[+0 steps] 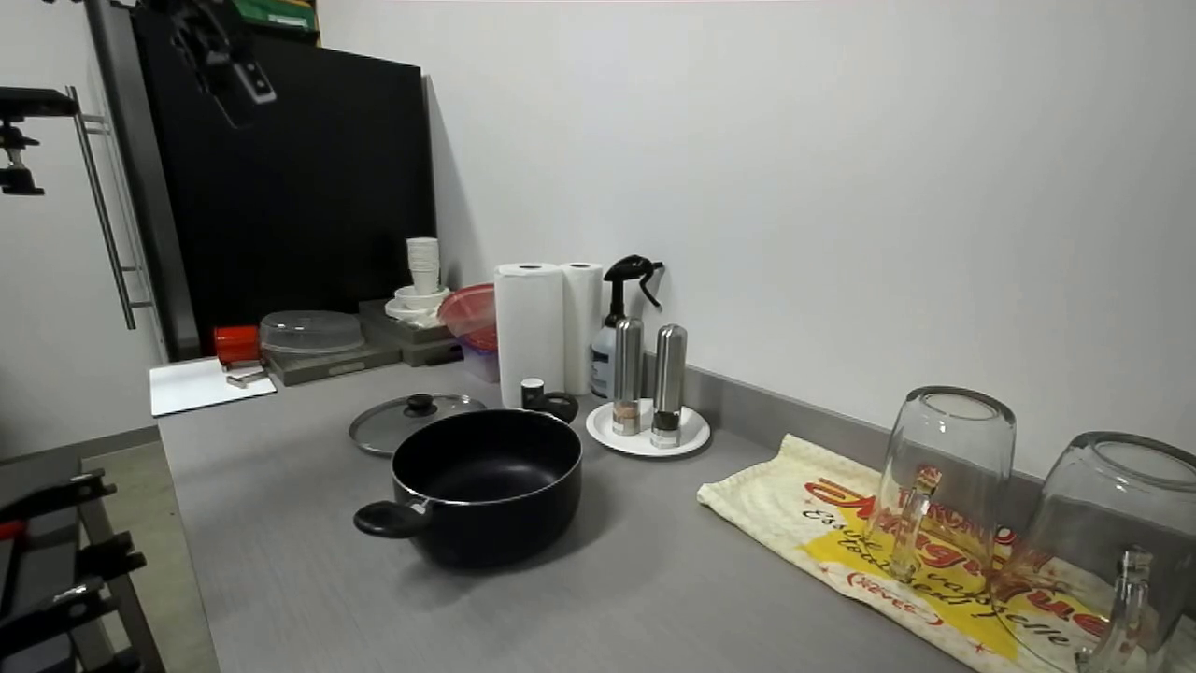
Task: Put the glass lid on top of the black pot
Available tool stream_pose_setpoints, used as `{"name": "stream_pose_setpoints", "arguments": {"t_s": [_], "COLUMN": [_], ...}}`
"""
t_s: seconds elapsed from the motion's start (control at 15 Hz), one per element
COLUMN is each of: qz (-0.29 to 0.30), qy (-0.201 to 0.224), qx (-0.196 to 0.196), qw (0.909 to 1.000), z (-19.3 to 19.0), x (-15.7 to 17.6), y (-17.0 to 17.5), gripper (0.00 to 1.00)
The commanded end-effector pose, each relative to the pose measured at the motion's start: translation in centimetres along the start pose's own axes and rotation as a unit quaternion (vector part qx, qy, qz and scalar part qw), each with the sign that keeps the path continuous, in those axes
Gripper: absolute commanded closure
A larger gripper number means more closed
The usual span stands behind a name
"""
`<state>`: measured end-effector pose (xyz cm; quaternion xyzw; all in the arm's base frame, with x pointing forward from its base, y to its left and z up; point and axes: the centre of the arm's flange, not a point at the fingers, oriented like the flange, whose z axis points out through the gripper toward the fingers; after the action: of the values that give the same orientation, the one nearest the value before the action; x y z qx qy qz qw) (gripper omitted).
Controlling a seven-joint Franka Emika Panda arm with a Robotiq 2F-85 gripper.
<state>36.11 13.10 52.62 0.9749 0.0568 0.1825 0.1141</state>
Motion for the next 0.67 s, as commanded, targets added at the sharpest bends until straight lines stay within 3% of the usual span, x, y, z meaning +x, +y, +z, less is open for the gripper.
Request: {"name": "stream_pose_setpoints", "arguments": {"t_s": [0.0, 0.2, 0.4, 0.6], "qz": [-0.058, -0.08, -0.086, -0.094], "qy": [0.022, 0.035, 0.003, -0.05], "qx": [0.003, 0.004, 0.035, 0.05], "qw": [0.9981, 0.9961, 0.9957, 0.993], "z": [0.1, 2.9, 8.2, 14.6], "x": [6.7, 11.4, 14.6, 15.1], "y": [-3.0, -4.6, -5.5, -6.6], "gripper": [0.0, 0.0, 0.0, 0.0]}}
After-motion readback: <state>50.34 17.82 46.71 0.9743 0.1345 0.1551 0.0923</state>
